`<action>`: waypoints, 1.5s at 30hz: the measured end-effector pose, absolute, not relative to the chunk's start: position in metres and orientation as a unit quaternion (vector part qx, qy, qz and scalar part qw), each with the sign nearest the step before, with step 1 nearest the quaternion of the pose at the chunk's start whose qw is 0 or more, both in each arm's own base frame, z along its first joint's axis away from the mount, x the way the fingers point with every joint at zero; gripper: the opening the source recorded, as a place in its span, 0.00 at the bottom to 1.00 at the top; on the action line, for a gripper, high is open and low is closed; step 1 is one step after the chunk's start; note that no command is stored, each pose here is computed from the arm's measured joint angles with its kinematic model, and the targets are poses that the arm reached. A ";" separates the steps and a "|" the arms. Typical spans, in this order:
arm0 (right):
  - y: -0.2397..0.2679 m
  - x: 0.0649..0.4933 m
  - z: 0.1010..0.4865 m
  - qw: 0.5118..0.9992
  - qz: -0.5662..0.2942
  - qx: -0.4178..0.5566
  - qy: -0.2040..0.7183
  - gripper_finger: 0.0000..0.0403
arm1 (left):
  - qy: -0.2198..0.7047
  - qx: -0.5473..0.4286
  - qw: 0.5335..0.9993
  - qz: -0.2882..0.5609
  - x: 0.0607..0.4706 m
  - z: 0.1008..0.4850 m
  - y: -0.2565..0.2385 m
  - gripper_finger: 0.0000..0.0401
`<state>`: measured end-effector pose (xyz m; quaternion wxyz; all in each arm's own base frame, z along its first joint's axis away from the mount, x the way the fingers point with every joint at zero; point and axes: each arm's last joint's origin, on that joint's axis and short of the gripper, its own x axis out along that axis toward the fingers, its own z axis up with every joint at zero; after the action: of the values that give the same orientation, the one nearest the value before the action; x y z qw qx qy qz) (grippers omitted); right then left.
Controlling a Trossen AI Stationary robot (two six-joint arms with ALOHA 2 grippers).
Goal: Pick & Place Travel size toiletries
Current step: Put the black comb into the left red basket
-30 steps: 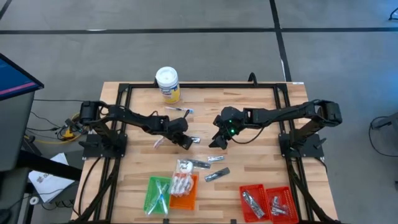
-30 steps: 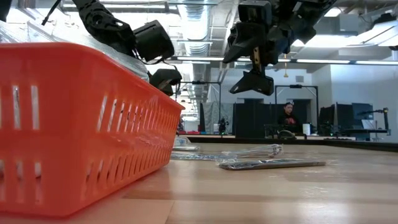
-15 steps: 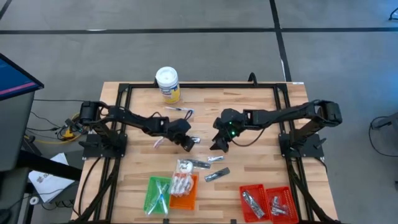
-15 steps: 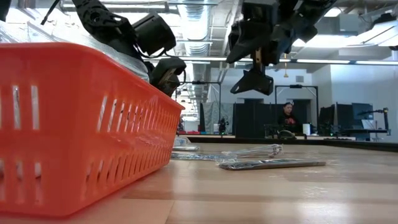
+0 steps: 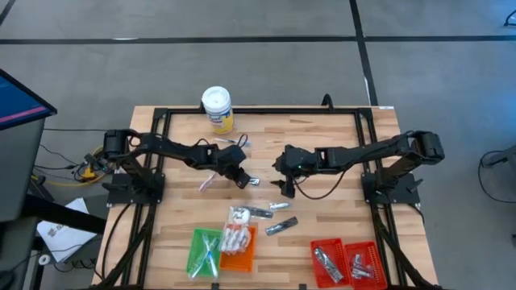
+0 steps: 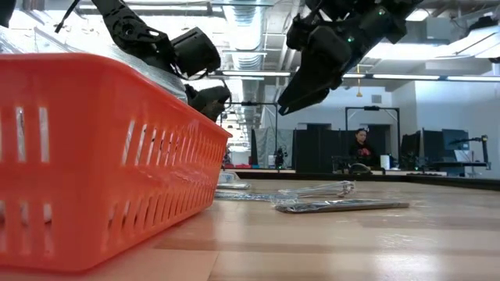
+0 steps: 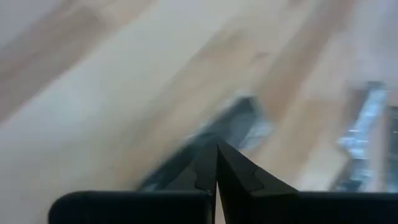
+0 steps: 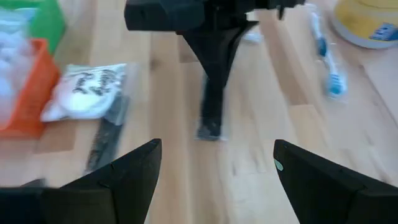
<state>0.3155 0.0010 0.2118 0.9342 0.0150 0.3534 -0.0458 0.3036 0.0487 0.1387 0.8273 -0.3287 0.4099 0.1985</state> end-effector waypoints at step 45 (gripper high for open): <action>0.038 0.324 0.178 0.907 0.023 -0.048 0.418 0.75 | 0.371 -0.337 0.833 0.236 0.317 0.151 0.024 0.00</action>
<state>0.3236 0.0379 0.1778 0.9068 -0.0480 0.4182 0.0228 0.3166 0.0242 0.1514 0.8327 -0.3369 0.3705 0.2361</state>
